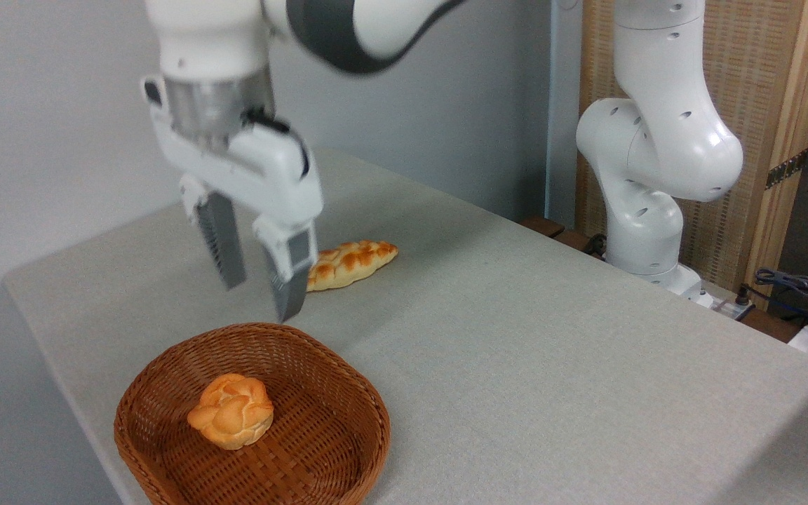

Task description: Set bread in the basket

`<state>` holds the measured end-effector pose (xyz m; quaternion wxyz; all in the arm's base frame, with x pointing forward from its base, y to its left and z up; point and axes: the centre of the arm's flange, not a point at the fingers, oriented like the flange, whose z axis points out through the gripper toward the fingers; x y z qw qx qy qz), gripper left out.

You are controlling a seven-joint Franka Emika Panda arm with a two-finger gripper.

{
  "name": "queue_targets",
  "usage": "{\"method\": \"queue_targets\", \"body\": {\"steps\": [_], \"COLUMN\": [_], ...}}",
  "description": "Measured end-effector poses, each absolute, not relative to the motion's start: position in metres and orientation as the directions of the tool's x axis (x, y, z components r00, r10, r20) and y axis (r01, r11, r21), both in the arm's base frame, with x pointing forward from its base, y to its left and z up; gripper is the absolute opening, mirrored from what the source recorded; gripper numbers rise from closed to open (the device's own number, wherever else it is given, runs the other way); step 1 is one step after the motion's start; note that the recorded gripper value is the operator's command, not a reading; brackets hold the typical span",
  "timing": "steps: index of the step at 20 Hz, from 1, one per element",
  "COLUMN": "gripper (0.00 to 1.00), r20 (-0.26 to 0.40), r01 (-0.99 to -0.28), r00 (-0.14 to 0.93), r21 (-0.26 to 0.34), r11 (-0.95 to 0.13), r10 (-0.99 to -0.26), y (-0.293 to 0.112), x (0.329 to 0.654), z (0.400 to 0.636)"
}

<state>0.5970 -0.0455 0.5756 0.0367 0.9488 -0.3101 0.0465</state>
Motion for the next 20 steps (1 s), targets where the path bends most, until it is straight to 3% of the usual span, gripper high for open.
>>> {"method": "queue_targets", "body": {"steps": [4,9,15,20], "gripper": [1.00,1.00,1.00,1.00], "r20": [0.043,0.020,0.032,0.057], "r01": [-0.592,-0.617,-0.628,-0.661], "r00": [0.806,0.785,0.777,0.750], "r21": [0.088,0.104,0.096,0.054], "r11": [-0.801,-0.780,-0.772,-0.749], "r10": [-0.590,-0.619,-0.629,-0.659], "y": [-0.038,-0.056,-0.037,-0.029], "x": [0.561,0.553,0.553,0.558], "z": [0.613,0.615,0.619,0.623]}}
